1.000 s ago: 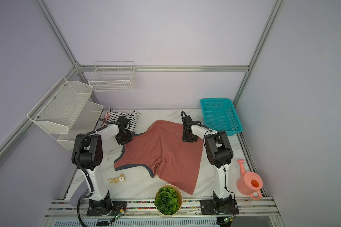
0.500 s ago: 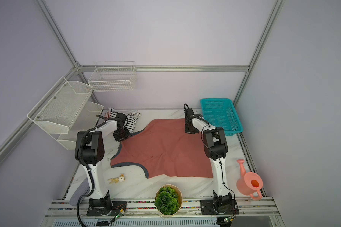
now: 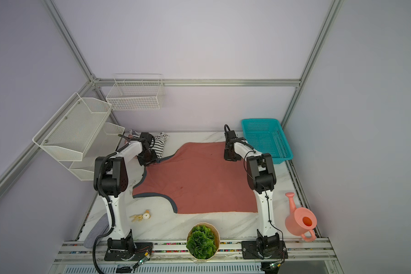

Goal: Fold and stack tank tops
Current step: Rotate the tank top at the center of the table, then pick up the tank top from the center of the table.

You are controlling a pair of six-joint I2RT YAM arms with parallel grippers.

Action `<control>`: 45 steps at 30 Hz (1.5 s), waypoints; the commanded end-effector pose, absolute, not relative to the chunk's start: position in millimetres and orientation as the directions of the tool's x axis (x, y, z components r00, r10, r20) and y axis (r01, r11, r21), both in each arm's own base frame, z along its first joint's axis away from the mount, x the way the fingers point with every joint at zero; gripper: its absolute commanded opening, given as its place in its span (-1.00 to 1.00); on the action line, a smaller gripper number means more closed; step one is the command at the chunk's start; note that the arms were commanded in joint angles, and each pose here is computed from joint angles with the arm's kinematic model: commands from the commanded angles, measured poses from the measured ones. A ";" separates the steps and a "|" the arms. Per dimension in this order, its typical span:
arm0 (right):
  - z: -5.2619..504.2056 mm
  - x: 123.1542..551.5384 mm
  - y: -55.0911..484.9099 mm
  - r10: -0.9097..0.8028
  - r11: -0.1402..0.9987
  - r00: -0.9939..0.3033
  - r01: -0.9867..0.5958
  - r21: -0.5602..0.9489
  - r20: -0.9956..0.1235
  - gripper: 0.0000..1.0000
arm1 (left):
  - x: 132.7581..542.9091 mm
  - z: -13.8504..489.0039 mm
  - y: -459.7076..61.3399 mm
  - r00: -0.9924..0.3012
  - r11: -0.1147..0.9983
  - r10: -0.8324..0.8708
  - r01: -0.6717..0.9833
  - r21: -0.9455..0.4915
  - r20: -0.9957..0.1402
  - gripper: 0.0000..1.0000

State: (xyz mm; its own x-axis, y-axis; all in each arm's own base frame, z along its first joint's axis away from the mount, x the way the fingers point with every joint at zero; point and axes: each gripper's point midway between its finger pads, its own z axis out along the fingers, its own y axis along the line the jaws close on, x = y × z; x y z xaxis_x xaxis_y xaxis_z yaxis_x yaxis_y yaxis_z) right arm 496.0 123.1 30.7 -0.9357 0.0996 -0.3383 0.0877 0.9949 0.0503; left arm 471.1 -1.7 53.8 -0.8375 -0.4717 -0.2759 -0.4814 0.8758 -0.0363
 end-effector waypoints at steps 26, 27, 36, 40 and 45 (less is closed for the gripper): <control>90.0 283.4 93.0 0.253 0.955 -0.926 0.285 -0.080 -0.279 -0.32 | 306.9 122.5 -185.0 -0.953 0.975 -0.047 0.022 -0.223 -0.299 0.10; 90.0 276.7 90.5 0.267 0.949 -0.923 0.301 -0.089 -0.276 -0.34 | 297.6 116.9 -187.9 -0.958 0.975 -0.032 0.032 -0.220 -0.283 0.10; 82.1 213.5 70.7 0.431 0.878 -0.861 0.469 -0.095 -0.269 -0.43 | 247.1 76.1 -189.2 -0.983 0.980 0.031 0.065 -0.190 -0.180 0.15; 81.9 191.4 58.1 0.490 0.841 -0.825 0.533 -0.096 -0.281 -0.46 | 238.7 69.2 -191.2 -0.986 0.975 0.038 0.072 -0.208 -0.162 0.21; 88.0 181.2 52.4 0.531 0.816 -0.792 0.574 -0.070 -0.303 -0.47 | 226.9 65.5 -193.3 -0.989 0.971 0.055 0.086 -0.223 -0.140 0.22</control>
State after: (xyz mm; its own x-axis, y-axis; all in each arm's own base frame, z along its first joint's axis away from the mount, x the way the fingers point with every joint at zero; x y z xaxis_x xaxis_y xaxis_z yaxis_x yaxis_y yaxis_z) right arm 193.2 64.8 86.9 -0.8324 0.4743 -0.2867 0.5045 0.8626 -0.0375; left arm 235.8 -188.4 61.7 -0.9897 0.0547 -0.1324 0.0780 0.9809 -0.1783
